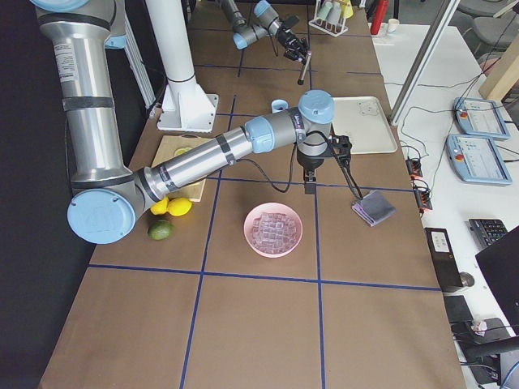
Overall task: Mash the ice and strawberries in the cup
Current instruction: 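Lift the metal rod out of the cup and carry it back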
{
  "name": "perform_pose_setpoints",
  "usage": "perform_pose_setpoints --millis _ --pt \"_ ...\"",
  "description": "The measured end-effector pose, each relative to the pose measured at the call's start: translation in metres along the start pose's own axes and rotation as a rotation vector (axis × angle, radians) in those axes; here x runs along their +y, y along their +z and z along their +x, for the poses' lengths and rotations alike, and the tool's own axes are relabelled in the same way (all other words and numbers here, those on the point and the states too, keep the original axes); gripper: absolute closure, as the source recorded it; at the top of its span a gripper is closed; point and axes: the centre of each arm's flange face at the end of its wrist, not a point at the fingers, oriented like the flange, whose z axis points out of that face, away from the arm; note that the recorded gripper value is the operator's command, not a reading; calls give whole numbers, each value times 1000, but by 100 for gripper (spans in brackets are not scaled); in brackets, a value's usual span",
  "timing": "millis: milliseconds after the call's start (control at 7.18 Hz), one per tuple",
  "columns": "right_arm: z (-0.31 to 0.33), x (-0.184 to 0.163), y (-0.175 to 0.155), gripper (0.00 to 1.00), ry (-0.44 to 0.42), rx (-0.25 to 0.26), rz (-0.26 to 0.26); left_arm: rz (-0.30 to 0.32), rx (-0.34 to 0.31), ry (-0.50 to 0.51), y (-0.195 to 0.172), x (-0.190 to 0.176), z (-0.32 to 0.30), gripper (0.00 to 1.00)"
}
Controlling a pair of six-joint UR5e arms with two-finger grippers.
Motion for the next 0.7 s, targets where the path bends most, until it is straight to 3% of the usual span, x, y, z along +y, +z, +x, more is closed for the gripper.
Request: perform_pose_setpoints --millis 279,697 --pt "15 6 1 0 -6 7 -3 -221 -82 -62 -21 26 -122 100" --pt "47 18 -2 0 -37 19 -6 -628 -152 -322 -98 101 -266 100"
